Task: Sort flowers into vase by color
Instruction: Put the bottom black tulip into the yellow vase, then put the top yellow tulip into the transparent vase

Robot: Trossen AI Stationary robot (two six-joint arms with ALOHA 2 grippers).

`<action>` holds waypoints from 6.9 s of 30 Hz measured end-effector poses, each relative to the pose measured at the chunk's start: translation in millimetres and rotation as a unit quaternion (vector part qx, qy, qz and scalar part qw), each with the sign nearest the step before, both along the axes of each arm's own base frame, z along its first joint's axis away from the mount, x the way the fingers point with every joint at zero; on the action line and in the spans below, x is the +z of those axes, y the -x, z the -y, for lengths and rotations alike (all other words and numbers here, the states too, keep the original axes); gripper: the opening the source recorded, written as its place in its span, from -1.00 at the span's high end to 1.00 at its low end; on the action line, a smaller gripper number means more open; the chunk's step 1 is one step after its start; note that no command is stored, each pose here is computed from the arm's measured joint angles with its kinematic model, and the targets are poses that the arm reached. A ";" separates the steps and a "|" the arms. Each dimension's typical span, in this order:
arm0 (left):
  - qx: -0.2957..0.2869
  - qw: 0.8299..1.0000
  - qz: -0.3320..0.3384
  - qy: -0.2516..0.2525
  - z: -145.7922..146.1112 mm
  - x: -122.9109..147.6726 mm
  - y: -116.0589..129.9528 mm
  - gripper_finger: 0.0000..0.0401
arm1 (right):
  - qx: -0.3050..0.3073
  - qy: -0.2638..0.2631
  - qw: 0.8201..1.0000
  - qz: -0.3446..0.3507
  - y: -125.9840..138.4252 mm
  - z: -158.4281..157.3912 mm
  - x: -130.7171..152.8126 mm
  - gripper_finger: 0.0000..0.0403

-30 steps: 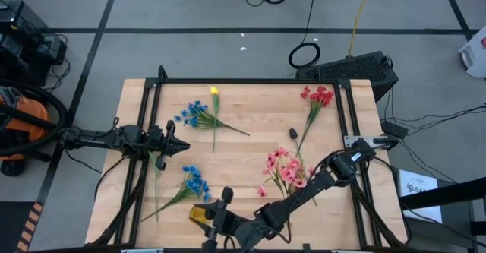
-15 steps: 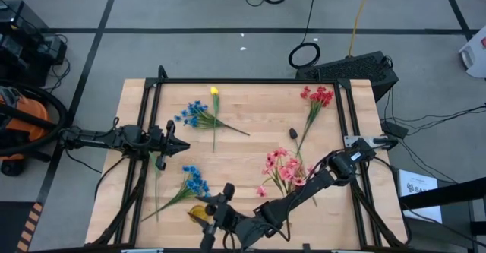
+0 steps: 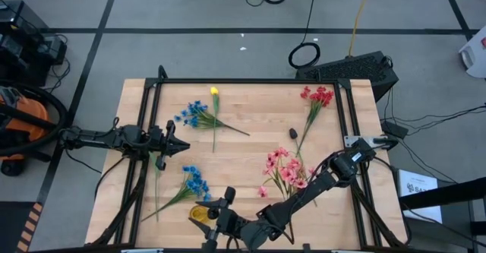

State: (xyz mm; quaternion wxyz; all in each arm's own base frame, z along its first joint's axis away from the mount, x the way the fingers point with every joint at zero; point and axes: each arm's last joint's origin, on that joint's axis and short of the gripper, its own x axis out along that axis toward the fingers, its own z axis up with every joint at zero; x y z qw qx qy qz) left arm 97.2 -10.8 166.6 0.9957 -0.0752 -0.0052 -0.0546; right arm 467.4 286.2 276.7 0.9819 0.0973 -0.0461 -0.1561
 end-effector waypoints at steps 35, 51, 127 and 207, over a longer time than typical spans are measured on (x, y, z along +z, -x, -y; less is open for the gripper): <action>0.000 1.000 0.000 0.000 0.0 0.0 0.0 0.82 | 0.072 0.007 0.985 -0.160 23.5 -27.6 -35.5 -0.04; 0.000 1.000 0.000 0.000 0.0 -0.1 0.0 0.82 | 0.126 0.002 0.989 -0.078 76.4 -47.5 54.8 -0.04; 0.330 0.934 -0.018 0.134 -17.9 6.3 -7.4 0.82 | -0.136 -0.309 0.901 -0.271 348.3 318.7 -31.9 -0.04; 0.515 0.661 -0.395 0.375 -178.1 -21.3 -184.9 0.23 | -0.150 -0.261 0.917 -0.262 343.1 322.2 -46.7 -0.04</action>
